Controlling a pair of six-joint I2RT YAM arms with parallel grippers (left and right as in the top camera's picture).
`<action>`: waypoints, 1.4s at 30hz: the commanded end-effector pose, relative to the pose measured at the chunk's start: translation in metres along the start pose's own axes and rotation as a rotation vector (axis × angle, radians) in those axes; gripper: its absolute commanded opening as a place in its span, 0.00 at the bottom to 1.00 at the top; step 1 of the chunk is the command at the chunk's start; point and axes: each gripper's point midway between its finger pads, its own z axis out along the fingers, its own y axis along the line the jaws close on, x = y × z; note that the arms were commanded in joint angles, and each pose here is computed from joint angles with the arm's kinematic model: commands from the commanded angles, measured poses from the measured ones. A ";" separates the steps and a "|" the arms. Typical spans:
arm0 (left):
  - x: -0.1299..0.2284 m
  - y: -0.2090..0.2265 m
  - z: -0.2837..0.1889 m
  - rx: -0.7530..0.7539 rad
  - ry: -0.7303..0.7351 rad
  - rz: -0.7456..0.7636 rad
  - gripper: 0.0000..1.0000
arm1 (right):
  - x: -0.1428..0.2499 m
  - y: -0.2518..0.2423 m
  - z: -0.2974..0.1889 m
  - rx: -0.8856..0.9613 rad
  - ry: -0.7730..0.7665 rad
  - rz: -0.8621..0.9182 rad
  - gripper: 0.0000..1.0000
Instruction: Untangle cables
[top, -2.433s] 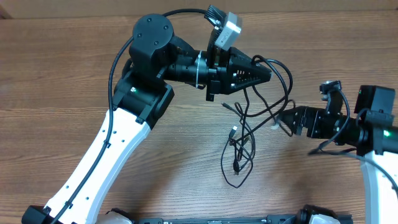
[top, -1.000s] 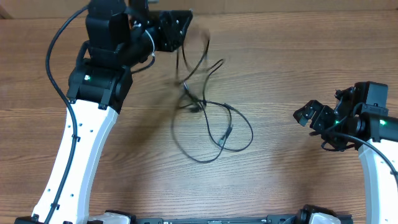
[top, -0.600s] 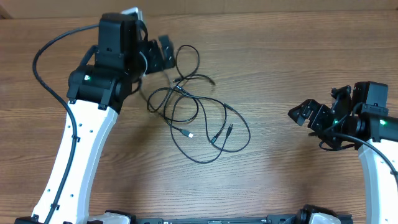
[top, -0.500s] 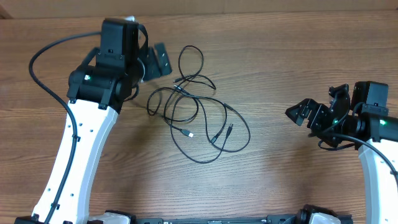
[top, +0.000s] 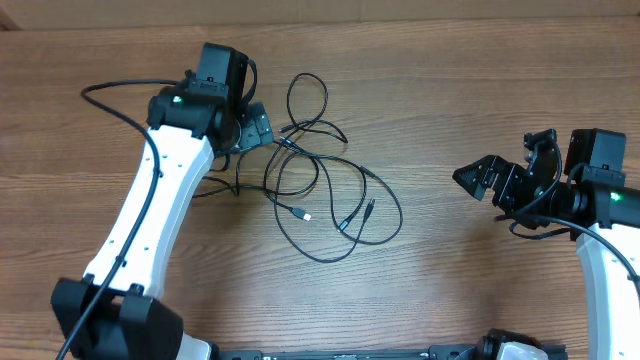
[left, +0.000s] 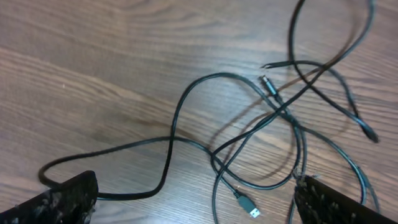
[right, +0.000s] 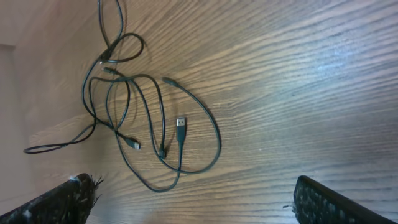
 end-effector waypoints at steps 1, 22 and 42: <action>0.003 0.010 0.022 -0.045 0.053 -0.108 1.00 | 0.000 0.005 -0.001 -0.017 -0.002 -0.018 1.00; 0.032 0.014 0.129 0.017 0.353 0.122 0.95 | -0.013 0.067 0.002 -0.269 -0.025 -0.037 1.00; 0.020 0.023 0.143 0.002 0.309 0.298 1.00 | 0.003 0.137 0.124 -0.259 0.105 0.027 1.00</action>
